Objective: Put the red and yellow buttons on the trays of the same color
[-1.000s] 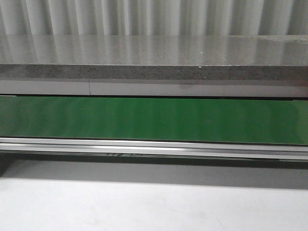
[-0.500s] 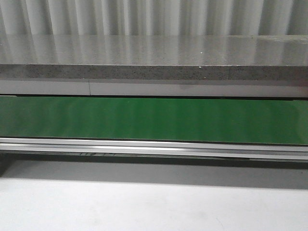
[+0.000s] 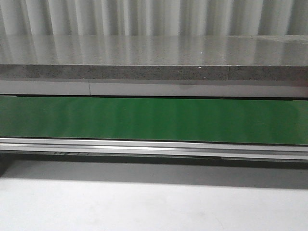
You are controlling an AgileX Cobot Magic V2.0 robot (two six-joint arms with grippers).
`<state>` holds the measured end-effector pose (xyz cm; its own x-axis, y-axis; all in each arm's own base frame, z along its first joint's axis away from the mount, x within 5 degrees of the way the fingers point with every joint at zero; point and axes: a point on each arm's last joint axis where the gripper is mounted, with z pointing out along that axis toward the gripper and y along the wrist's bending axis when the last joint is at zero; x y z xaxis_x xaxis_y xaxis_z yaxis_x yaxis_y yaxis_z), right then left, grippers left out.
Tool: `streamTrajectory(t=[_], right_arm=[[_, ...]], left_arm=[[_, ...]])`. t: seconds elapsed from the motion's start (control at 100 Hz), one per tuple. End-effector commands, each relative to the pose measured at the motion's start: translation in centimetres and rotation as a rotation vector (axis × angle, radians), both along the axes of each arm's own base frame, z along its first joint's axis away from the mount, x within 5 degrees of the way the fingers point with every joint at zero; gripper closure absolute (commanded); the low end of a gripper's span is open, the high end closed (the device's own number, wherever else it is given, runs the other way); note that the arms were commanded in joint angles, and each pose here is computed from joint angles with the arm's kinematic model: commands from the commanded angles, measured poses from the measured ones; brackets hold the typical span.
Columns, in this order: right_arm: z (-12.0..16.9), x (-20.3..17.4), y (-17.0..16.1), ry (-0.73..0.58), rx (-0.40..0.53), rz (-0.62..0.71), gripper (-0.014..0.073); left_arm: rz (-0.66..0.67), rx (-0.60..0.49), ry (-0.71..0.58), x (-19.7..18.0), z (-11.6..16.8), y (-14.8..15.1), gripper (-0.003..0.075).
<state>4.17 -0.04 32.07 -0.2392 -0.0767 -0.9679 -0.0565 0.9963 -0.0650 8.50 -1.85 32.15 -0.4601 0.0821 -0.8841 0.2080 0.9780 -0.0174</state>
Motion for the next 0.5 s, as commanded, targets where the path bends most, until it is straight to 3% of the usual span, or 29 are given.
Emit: streamTrajectory(t=[0.0,0.32,0.49], right_arm=[[1.1,-1.5,0.0,-0.111,0.012,0.009,0.0661],[0.2,-3.7,-0.2,-0.125,0.02,0.007,0.0661],[0.2,-3.7,-0.2,-0.125,0.02,0.007,0.0661]], left_arm=[[-0.006,-0.025,-0.094,0.2,1.5,-0.1,0.0741],[-0.006,-0.025,-0.094,0.2,1.5,-0.1,0.0741],[0.007,-0.018,-0.17,1.0,1.9,-0.1,0.0741]])
